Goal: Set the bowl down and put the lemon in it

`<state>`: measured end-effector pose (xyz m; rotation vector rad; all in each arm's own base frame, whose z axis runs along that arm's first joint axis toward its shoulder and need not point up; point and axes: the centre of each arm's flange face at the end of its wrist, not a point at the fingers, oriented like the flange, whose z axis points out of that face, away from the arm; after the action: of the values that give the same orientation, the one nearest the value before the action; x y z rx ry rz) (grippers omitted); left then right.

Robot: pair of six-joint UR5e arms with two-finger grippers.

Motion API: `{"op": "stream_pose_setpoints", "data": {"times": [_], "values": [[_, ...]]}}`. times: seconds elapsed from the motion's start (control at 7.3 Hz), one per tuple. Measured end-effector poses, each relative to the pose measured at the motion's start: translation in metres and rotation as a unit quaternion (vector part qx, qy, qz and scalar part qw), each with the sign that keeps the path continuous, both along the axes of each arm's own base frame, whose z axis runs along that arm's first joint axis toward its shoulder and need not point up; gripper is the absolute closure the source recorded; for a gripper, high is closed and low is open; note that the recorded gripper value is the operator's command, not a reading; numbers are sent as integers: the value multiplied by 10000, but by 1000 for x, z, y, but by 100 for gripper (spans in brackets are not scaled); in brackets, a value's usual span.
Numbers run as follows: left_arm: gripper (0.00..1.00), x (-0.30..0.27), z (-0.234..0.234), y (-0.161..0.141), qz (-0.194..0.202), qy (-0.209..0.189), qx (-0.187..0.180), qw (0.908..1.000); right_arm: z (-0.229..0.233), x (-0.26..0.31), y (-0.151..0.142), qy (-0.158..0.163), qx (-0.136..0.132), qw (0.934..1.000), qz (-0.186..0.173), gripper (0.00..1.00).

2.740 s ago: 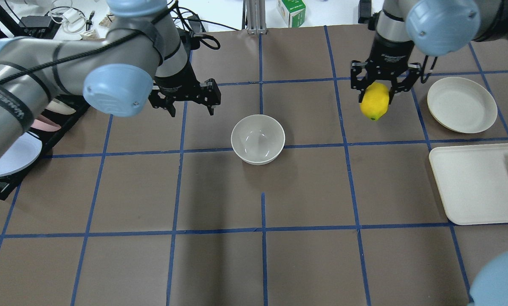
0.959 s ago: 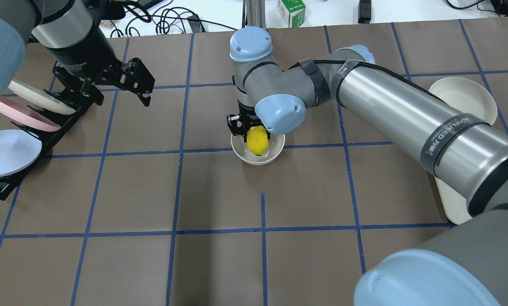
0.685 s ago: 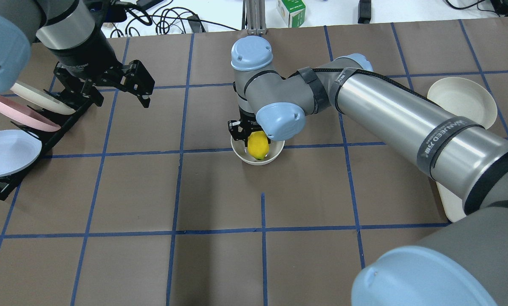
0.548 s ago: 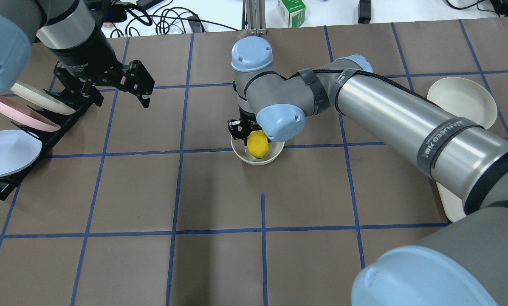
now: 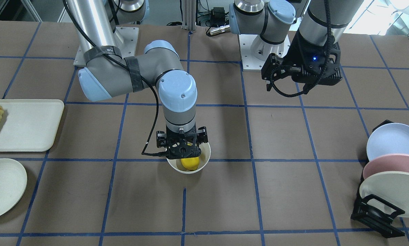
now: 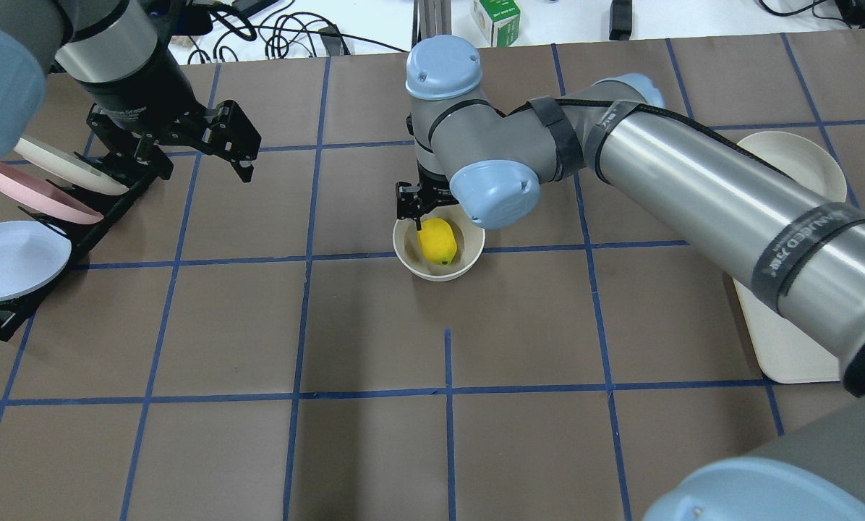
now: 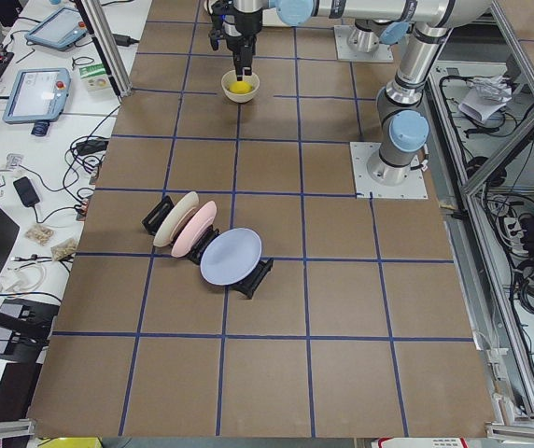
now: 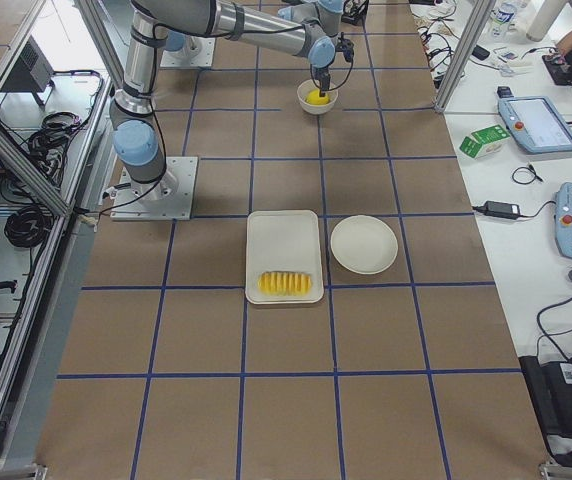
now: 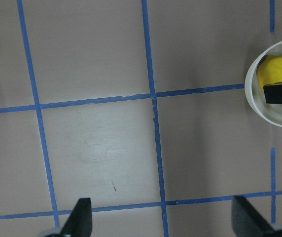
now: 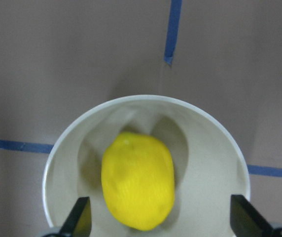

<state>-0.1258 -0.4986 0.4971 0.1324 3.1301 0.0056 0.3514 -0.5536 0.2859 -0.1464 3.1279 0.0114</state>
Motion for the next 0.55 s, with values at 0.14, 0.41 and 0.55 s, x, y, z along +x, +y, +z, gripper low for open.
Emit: {"op": "stream_pose_setpoints", "data": {"times": [0.14, 0.41, 0.55], "values": [[0, 0, 0, 1, -2, 2, 9, 10000, 23, -22, -1, 8, 3, 9999, -162, 0], [0, -1, -1, 2, -3, 4, 28, 10000, 65, -82, -6, 30, 77, 9984, -558, 0], [0, -1, -2, 3, -4, 4, 32, 10000, 84, -107, -4, 35, 106, 9975, -697, 0]]}}
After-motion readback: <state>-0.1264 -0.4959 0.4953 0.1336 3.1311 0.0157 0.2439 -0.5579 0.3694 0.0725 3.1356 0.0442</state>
